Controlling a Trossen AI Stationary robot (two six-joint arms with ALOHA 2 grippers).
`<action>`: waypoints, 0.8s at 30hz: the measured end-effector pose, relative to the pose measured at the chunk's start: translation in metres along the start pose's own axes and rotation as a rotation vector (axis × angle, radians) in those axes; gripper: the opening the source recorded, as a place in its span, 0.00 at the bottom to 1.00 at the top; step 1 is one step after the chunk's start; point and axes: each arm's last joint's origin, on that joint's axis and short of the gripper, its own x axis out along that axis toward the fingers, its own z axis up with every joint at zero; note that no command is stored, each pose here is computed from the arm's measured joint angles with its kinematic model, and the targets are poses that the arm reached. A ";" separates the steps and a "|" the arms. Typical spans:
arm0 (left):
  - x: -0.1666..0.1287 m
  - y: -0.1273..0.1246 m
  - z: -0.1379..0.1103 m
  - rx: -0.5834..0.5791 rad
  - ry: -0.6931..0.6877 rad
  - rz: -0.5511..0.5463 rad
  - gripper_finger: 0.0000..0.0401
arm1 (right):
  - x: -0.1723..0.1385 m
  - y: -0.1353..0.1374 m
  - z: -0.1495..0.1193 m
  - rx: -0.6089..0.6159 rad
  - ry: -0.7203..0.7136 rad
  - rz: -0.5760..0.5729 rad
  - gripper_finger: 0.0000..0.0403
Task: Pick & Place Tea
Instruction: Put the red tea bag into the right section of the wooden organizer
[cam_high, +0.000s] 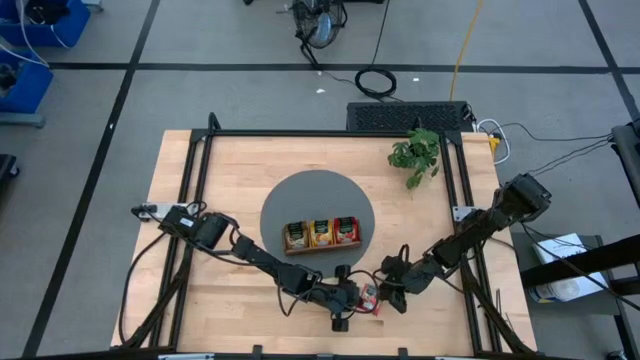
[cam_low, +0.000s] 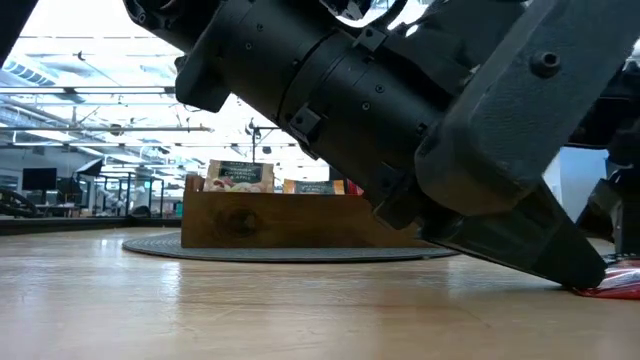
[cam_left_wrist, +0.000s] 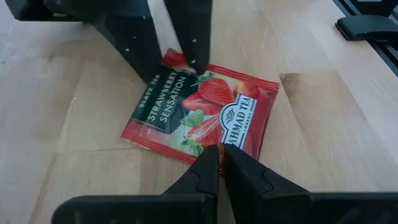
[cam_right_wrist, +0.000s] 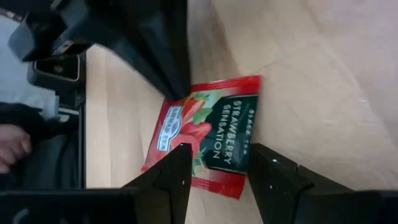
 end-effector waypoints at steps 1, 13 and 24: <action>0.001 0.001 -0.001 -0.002 -0.002 0.001 0.08 | 0.002 0.000 0.000 -0.009 -0.001 0.009 0.35; 0.005 0.002 -0.005 -0.003 0.002 0.003 0.08 | 0.005 -0.001 -0.002 -0.098 0.029 0.027 0.04; -0.019 -0.009 0.009 0.056 0.075 -0.069 0.08 | -0.001 0.002 0.000 -0.193 0.005 0.032 0.01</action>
